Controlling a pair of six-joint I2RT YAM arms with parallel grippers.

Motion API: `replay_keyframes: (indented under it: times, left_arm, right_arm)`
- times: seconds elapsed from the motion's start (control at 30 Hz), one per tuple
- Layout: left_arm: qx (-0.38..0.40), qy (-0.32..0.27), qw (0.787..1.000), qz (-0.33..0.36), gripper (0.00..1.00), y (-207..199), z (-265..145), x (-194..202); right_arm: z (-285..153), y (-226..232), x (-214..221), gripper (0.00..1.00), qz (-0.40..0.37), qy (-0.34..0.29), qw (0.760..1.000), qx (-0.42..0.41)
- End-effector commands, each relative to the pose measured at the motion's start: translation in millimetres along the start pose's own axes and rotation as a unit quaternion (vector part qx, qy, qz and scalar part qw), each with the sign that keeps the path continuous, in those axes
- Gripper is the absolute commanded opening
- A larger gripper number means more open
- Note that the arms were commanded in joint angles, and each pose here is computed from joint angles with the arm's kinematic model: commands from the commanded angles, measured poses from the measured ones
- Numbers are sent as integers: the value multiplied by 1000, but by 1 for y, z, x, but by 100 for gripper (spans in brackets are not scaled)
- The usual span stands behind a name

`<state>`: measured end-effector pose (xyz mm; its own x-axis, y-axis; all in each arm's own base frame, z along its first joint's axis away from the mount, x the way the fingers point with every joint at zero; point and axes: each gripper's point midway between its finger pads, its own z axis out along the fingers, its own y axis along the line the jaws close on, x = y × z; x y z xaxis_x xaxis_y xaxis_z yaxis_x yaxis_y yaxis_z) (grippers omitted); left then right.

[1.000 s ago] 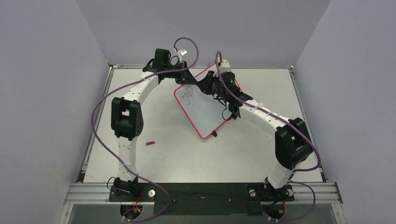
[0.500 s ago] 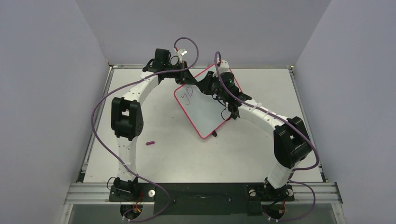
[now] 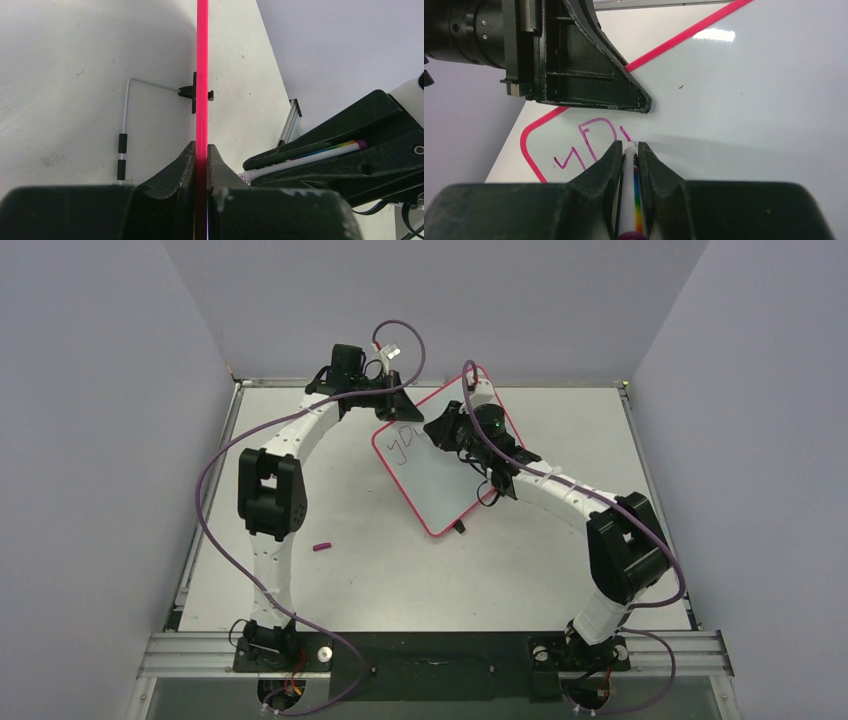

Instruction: Write a sentence on the whiteboard

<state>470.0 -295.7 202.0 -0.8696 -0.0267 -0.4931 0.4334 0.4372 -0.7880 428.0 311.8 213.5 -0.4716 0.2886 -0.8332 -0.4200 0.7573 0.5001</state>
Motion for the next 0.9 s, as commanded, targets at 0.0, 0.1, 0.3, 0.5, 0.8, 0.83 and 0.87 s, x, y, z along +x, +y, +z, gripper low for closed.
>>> replay_keyframes:
  times: [0.0, 0.1, 0.3, 0.5, 0.8, 0.83, 0.87]
  left_arm:
    - [77, -19, 995, 65, 0, -71, -22, -20]
    - [76, -19, 995, 65, 0, -70, -21, -19]
    - [76, -20, 995, 66, 0, -71, -23, -19]
    - [77, -21, 994, 69, 0, -74, -24, -18]
    - [80, -24, 994, 76, 0, -80, -28, -18]
    - [80, -24, 994, 77, 0, -81, -29, -18]
    - [79, -24, 994, 77, 0, -81, -29, -18]
  right_arm:
    - [-12, -3, 0, 0, -4, -6, 1000, 10]
    - [-17, -5, 1, 0, -4, -8, 1000, 13]
    - [-22, -10, 3, 0, -6, -8, 1000, 23]
    - [-22, -20, -3, 0, -2, -16, 999, 37]
    - [-14, -24, -20, 0, -3, -25, 999, 44]
    - [-13, -24, -20, 0, -3, -24, 999, 44]
    - [-12, -22, -23, 0, -3, -27, 999, 43]
